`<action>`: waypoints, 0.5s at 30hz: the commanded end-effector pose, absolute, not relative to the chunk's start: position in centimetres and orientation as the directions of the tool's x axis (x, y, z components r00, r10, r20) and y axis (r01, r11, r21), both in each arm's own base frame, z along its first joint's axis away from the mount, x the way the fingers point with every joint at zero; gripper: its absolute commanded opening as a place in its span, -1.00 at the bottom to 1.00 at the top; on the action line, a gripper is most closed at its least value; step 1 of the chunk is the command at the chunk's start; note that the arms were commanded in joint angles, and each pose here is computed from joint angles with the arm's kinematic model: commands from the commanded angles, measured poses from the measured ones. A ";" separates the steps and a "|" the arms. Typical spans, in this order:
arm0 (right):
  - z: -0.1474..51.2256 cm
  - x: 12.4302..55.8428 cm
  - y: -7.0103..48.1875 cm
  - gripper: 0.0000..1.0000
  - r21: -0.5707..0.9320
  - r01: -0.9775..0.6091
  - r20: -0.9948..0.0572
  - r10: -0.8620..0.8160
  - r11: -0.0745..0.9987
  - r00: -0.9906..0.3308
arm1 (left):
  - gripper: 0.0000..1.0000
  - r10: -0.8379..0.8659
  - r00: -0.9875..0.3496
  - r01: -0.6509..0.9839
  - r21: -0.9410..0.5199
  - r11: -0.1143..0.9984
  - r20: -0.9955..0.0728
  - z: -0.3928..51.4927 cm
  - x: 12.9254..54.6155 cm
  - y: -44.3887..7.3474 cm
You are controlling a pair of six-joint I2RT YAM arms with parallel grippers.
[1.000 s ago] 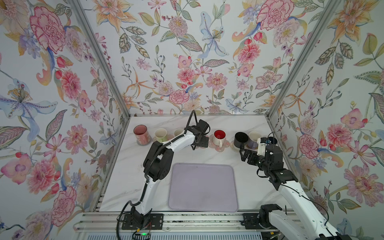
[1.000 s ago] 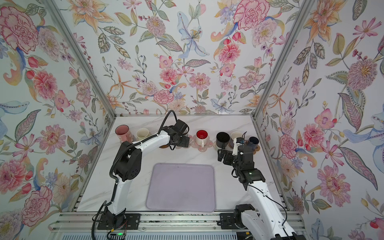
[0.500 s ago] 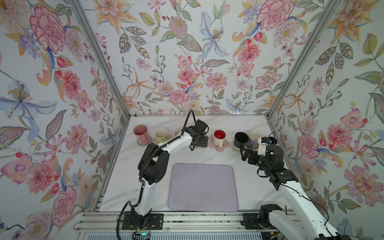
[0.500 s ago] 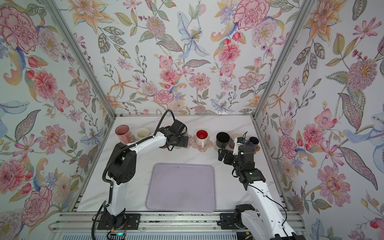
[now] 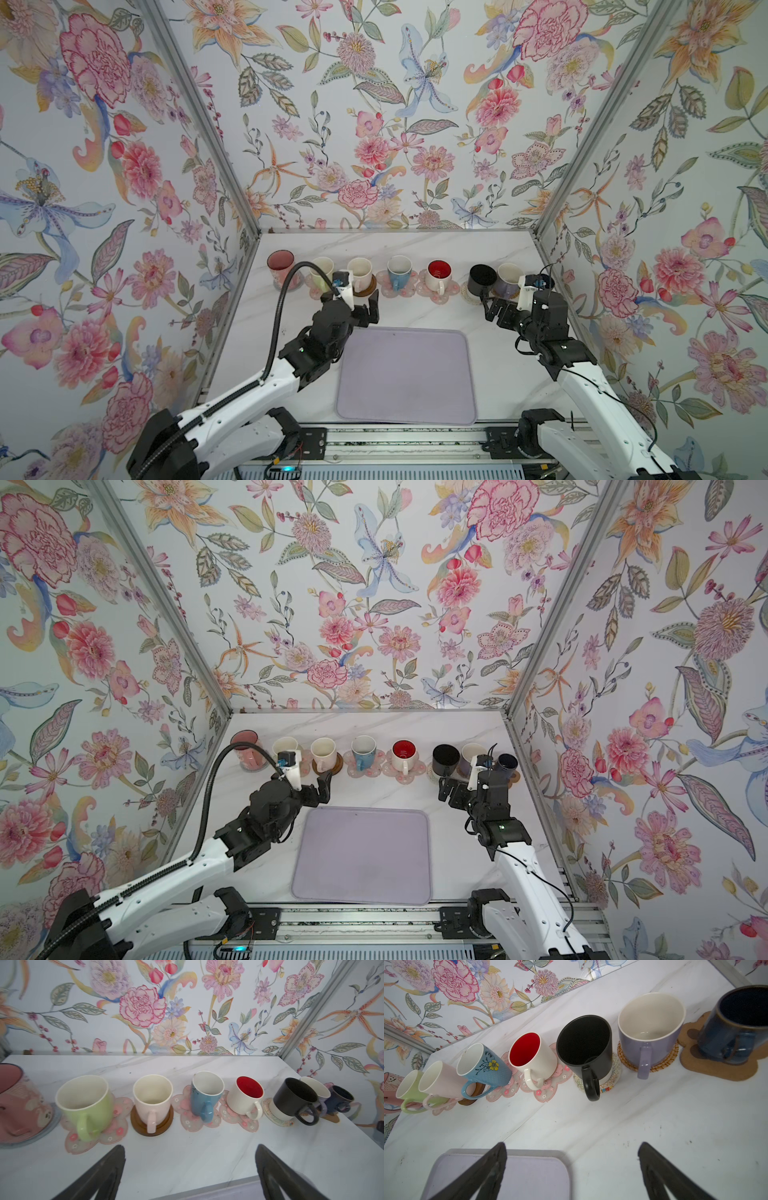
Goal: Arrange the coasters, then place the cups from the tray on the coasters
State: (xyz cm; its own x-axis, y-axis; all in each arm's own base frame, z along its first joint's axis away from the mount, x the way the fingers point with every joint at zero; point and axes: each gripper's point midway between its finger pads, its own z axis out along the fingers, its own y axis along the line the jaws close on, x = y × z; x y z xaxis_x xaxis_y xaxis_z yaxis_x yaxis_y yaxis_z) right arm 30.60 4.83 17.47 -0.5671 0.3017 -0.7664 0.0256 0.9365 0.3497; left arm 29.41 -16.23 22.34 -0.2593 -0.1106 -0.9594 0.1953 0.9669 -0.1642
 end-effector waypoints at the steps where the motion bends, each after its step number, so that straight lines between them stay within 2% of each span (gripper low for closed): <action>1: 16.7 30.8 1.9 0.99 0.283 0.163 -0.793 0.326 0.945 -0.514 | 0.98 -0.145 -0.124 0.031 -0.149 0.988 -0.982 23.1 28.3 -11.2; 5: 16.1 31.0 -3.4 0.99 0.117 0.388 -0.878 0.278 0.914 -0.390 | 0.98 -0.158 -0.051 -0.020 -0.157 0.987 -0.986 22.9 26.2 -8.1; 10: 15.8 31.0 -4.0 0.98 0.042 0.368 -0.977 0.116 0.929 -0.179 | 0.98 -0.168 -0.016 -0.078 -0.166 0.983 -0.986 21.6 24.8 -5.8; 15: 14.1 31.3 -4.8 0.98 0.011 0.395 -0.989 0.067 0.918 -0.130 | 0.98 -0.139 -0.016 -0.105 -0.136 0.985 -0.990 20.8 24.4 -5.0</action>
State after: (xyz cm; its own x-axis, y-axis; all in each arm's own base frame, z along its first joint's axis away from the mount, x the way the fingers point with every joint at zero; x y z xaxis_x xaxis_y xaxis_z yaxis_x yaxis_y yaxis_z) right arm 29.74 -3.80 8.93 -0.3649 0.1159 -0.9238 0.3473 0.9376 -0.0195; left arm 24.58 -6.09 21.48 -0.0117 -0.1872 -0.9822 -0.0470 0.9813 -0.1865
